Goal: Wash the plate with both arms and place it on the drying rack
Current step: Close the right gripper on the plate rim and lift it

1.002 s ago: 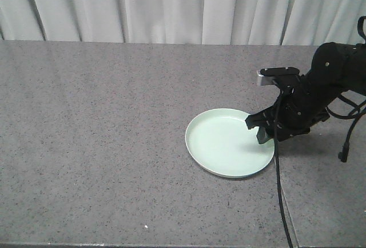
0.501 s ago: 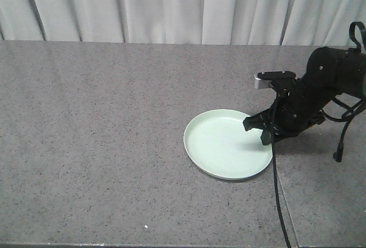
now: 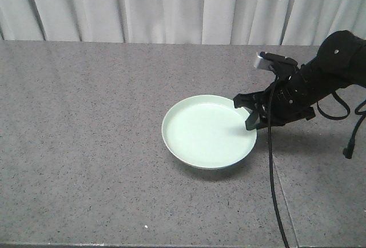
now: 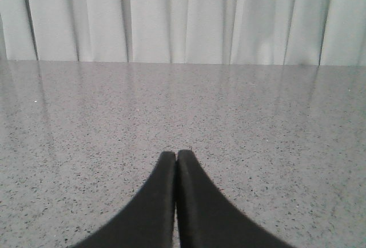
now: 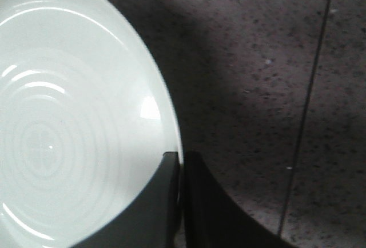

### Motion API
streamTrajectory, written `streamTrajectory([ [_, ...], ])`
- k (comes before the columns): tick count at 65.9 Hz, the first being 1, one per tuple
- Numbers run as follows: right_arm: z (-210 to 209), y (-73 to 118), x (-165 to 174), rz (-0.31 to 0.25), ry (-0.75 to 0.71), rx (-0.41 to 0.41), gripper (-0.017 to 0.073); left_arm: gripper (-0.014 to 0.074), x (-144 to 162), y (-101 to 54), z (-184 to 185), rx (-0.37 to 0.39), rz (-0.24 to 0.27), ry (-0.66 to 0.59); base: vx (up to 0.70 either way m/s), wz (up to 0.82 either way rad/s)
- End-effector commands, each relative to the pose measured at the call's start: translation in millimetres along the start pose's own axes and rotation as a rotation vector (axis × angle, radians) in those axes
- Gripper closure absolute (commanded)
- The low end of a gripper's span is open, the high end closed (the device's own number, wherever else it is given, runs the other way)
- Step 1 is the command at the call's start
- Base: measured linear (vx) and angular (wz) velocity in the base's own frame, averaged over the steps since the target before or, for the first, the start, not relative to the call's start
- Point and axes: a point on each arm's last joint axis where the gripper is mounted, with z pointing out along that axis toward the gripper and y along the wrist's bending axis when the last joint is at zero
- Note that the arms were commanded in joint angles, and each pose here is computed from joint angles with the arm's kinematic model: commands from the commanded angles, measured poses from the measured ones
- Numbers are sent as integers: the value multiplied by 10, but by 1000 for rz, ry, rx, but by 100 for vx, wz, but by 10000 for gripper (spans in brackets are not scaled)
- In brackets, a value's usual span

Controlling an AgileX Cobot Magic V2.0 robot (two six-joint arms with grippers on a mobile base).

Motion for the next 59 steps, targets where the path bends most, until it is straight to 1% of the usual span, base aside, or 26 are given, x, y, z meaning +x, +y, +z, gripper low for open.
streamTrajectory([
  [1, -341, 206, -36, 6, -85, -100, 568, 600, -151, -2, -30, 5, -11, -113, 0, 0],
  [10, -440, 309, 29, -38, -67, -172, 568, 600, -151, -2, -30, 5, -11, -113, 0, 0],
  [17, -540, 382, 112, -41, -86, -227, 568, 600, -151, -2, -30, 5, -11, -113, 0, 0],
  [25, -647, 445, 290, -52, -103, -280, 568, 600, -151, -2, -30, 5, -11, -113, 0, 0],
  [30, -709, 478, 409, -73, -115, -309, 568, 600, -151, -2, -30, 5, -11, -113, 0, 0],
  [40, -798, 516, 603, -100, -117, -341, 568, 600, -151, -2, -30, 5, -11, -113, 0, 0],
  [50, -810, 506, 774, -94, -96, -343, 568, 600, -151, -2, -30, 5, -11, -113, 0, 0],
  [59, -802, 499, 824, -92, -80, -346, 568, 600, -151, -2, -30, 5, -11, -113, 0, 0],
])
